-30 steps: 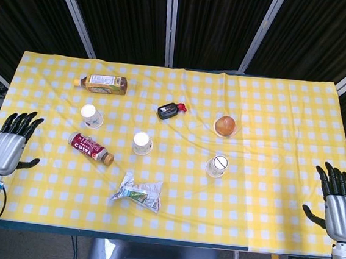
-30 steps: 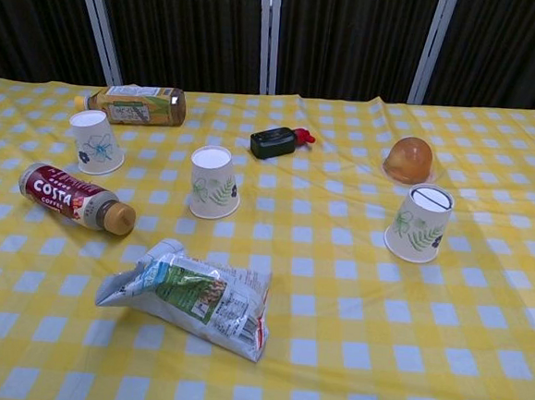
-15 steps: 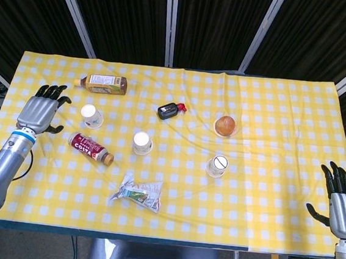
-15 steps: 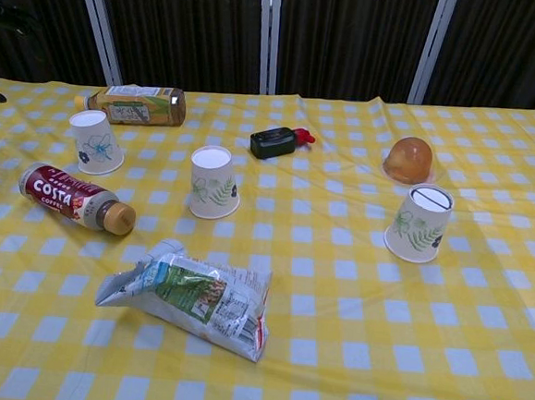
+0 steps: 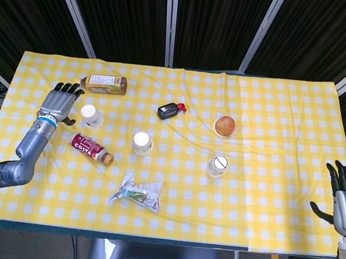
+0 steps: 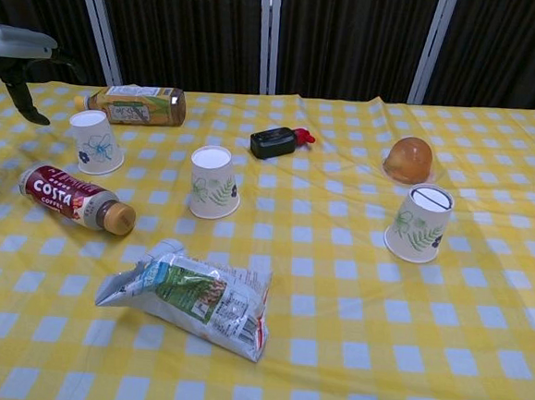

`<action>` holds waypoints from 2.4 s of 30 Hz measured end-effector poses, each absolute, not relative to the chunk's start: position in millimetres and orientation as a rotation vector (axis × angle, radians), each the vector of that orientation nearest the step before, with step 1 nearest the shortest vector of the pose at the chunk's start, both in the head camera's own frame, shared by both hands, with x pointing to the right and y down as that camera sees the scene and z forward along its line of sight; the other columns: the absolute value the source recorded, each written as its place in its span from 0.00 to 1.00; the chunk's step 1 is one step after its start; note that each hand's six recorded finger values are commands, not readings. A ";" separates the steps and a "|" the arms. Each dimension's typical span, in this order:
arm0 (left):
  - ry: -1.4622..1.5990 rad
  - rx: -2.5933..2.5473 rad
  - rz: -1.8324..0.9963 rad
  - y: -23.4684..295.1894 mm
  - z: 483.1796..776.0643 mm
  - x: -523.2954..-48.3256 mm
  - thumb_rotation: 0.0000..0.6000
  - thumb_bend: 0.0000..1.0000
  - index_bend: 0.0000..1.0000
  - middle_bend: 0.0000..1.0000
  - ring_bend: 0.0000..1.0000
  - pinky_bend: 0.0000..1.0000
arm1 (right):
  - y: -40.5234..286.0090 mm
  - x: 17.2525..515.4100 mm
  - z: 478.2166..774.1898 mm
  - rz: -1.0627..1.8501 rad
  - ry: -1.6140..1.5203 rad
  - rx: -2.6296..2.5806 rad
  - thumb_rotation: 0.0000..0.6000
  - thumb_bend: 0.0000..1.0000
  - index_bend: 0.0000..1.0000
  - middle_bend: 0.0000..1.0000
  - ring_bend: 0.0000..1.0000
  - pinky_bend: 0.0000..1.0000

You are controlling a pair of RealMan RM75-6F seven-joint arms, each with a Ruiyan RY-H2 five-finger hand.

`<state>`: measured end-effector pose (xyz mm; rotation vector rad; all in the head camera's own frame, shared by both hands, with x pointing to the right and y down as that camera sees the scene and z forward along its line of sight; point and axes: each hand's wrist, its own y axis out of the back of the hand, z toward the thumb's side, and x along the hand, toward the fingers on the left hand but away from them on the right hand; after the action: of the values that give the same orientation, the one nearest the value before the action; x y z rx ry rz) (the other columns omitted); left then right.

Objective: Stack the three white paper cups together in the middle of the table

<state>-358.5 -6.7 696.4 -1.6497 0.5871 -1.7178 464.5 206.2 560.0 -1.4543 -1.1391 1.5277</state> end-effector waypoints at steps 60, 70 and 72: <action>0.500 -1.855 -1.237 27.6 621.9 -203.8 1.00 0.28 0.40 0.00 0.00 0.00 | 207.7 465.7 547.3 1.488 -1.196 -1.464 1.00 0.09 0.01 0.00 0.00 0.00; 0.502 -1.882 -1.243 31.9 636.1 -188.7 1.00 0.28 0.37 0.00 0.00 0.00 | 208.3 464.4 545.3 1.477 -1.200 -1.479 1.00 0.09 0.01 0.00 0.00 0.00; 0.501 -1.886 -1.249 32.4 639.7 -186.4 1.00 0.28 0.31 0.00 0.00 0.00 | 208.4 464.8 544.6 1.476 -1.203 -1.478 1.00 0.09 0.01 0.00 0.00 0.00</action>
<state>-186.4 32.4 639.7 -1.8857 0.5005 -1.2494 464.8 208.4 544.6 -1.4779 -1.2027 1.4761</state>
